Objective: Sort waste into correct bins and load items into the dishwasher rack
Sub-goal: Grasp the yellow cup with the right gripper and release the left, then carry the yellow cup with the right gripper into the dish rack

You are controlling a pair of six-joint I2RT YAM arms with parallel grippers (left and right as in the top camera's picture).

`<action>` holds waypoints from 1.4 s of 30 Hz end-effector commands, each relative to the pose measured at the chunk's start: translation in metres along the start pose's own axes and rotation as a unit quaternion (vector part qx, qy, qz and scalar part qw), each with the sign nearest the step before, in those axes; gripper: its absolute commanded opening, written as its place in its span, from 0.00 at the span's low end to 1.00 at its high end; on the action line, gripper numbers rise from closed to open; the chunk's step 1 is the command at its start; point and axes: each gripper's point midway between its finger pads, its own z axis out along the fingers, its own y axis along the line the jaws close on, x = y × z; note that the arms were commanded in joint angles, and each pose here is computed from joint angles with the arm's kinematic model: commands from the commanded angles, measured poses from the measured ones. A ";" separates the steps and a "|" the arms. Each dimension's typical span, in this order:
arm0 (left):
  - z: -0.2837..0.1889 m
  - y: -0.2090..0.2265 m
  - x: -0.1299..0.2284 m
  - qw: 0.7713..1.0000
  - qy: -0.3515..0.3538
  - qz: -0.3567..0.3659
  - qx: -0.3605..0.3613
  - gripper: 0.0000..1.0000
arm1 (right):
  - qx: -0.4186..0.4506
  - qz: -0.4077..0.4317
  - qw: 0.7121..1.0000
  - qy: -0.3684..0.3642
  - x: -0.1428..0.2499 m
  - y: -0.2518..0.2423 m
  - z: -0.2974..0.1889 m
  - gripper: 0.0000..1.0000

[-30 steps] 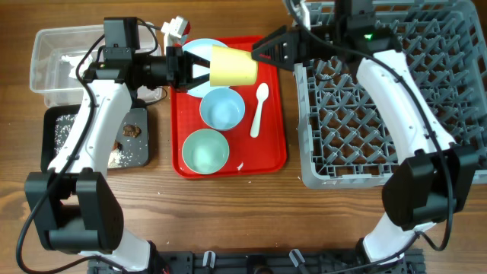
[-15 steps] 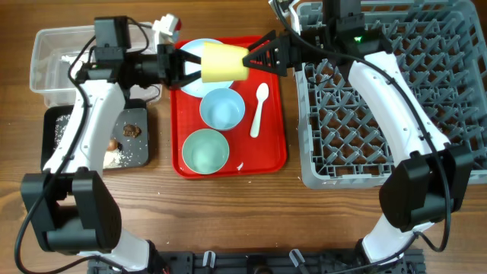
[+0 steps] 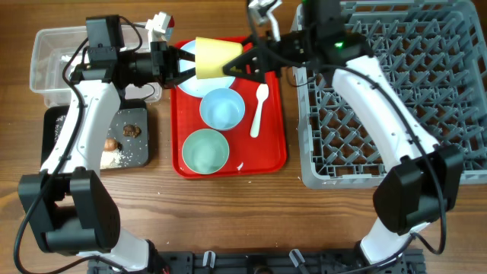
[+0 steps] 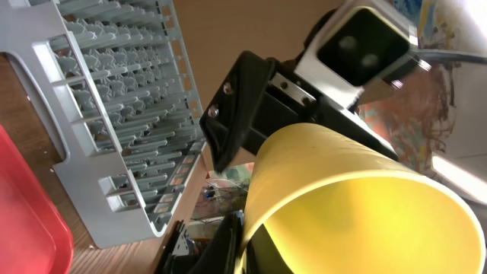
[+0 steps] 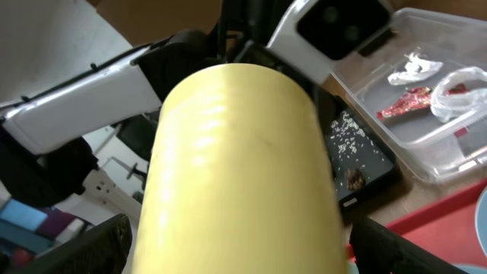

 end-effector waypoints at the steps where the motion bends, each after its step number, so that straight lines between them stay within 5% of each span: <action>1: -0.001 -0.018 0.002 1.000 0.008 0.014 0.015 0.04 | 0.008 -0.012 1.000 -0.002 -0.004 -0.003 0.010 0.92; 20: -0.001 -0.018 0.002 1.000 0.007 0.014 0.015 0.04 | 0.007 -0.026 1.000 -0.012 -0.011 -0.003 0.007 0.71; 26: -0.001 -0.018 0.002 1.000 0.008 0.014 0.015 0.15 | 0.015 -0.018 1.000 -0.017 -0.012 -0.008 -0.001 0.67; 42: -0.001 -0.011 -0.001 1.000 -0.003 0.013 -0.004 0.28 | 0.159 0.106 0.979 -0.069 -0.001 -0.076 -0.105 0.63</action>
